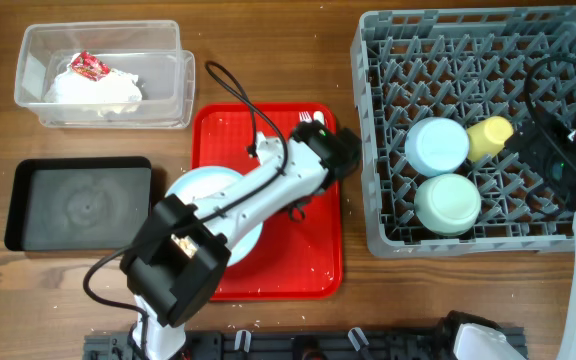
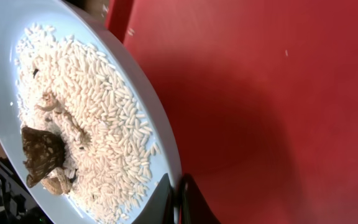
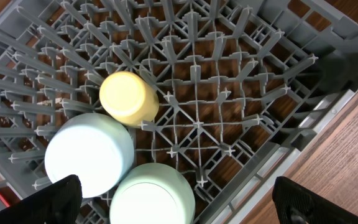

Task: Sort waste into correct bins and load items into the dishwasher rack
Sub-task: 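Lift the plate with the left gripper and carry it over the black tray, then tilt the plate with the left gripper to dump rice onto the black tray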

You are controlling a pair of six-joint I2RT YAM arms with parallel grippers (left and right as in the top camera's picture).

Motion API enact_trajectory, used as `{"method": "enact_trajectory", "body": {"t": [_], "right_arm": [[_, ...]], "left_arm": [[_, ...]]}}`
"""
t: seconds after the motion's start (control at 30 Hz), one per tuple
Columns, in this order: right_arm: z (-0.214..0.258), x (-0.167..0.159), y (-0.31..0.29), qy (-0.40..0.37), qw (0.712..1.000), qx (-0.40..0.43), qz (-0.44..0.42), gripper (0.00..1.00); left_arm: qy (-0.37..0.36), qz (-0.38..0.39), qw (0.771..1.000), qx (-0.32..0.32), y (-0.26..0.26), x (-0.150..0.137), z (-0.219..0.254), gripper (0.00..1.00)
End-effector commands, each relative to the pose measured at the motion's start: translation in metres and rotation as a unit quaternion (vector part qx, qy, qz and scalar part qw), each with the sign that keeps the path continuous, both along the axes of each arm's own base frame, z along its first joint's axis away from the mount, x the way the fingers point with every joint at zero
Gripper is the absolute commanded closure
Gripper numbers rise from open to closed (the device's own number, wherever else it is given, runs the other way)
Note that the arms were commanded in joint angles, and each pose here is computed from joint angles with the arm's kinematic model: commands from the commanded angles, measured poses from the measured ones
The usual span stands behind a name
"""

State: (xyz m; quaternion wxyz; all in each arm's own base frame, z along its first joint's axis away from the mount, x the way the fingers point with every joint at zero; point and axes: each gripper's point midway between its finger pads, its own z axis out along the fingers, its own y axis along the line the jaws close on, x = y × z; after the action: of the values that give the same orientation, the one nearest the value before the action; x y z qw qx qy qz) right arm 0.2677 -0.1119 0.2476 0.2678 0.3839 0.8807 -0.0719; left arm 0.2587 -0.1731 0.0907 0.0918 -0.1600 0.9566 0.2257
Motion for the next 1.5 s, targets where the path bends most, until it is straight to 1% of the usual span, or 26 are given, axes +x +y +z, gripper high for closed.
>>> {"method": "enact_trajectory", "body": {"t": [0.0, 0.07, 0.2, 0.23, 0.33, 0.47, 0.57, 0.7, 0.83, 1.13, 1.3, 1.33, 1.43, 1.47], "right_arm": [[0.003, 0.003, -0.001, -0.007, 1.000, 0.004, -0.003, 0.00], [0.003, 0.003, -0.001, -0.007, 1.000, 0.004, -0.003, 0.00], [0.003, 0.003, -0.001, -0.007, 1.000, 0.004, -0.003, 0.00], [0.003, 0.003, -0.001, -0.007, 1.000, 0.004, -0.003, 0.00], [0.003, 0.003, -0.001, -0.007, 1.000, 0.004, -0.003, 0.00], [0.003, 0.003, -0.001, -0.007, 1.000, 0.004, -0.003, 0.00], [0.003, 0.003, -0.001, -0.007, 1.000, 0.004, -0.003, 0.00], [0.003, 0.003, -0.001, -0.007, 1.000, 0.004, -0.003, 0.00], [0.003, 0.003, -0.001, -0.007, 1.000, 0.004, -0.003, 0.00], [0.003, 0.003, -0.001, -0.007, 1.000, 0.004, -0.003, 0.00], [0.003, 0.003, -0.001, -0.007, 1.000, 0.004, -0.003, 0.00], [0.003, 0.003, -0.001, -0.007, 1.000, 0.004, -0.003, 0.00], [0.003, 0.003, -0.001, -0.007, 1.000, 0.004, -0.003, 0.00], [0.003, 0.003, -0.001, -0.007, 1.000, 0.004, -0.003, 0.00]], "left_arm": [[-0.016, -0.001, 1.000, 0.021, 0.027, 0.026, 0.013, 0.96], [-0.021, 0.021, 0.999, 0.029, 0.046, 0.036, 0.016, 0.96], [-0.020, 0.055, 0.998, 0.020, 0.082, 0.054, 0.023, 0.96], [-0.031, 0.090, 0.995, 0.013, 0.105, 0.061, 0.030, 0.96], [-0.044, 0.126, 0.991, 0.000, 0.125, 0.064, 0.040, 0.96], [-0.080, 0.169, 0.982, -0.030, 0.153, 0.069, 0.060, 0.96], [-0.084, 0.155, 0.982, -0.071, 0.153, 0.082, 0.058, 0.96], [-0.114, 0.172, 0.974, -0.098, 0.158, 0.099, 0.057, 0.96], [-0.128, 0.189, 0.968, -0.100, 0.171, 0.106, 0.058, 0.96], [-0.153, 0.153, 0.971, -0.099, 0.205, 0.131, 0.063, 0.96], [-0.171, 0.197, 0.960, -0.100, 0.242, 0.133, 0.064, 0.96], [-0.174, 0.205, 0.957, -0.111, 0.247, 0.134, 0.063, 0.96], [-0.178, 0.200, 0.948, -0.170, 0.249, 0.142, 0.060, 0.96], [-0.181, 0.207, 0.942, -0.192, 0.252, 0.144, 0.060, 0.96]]}}
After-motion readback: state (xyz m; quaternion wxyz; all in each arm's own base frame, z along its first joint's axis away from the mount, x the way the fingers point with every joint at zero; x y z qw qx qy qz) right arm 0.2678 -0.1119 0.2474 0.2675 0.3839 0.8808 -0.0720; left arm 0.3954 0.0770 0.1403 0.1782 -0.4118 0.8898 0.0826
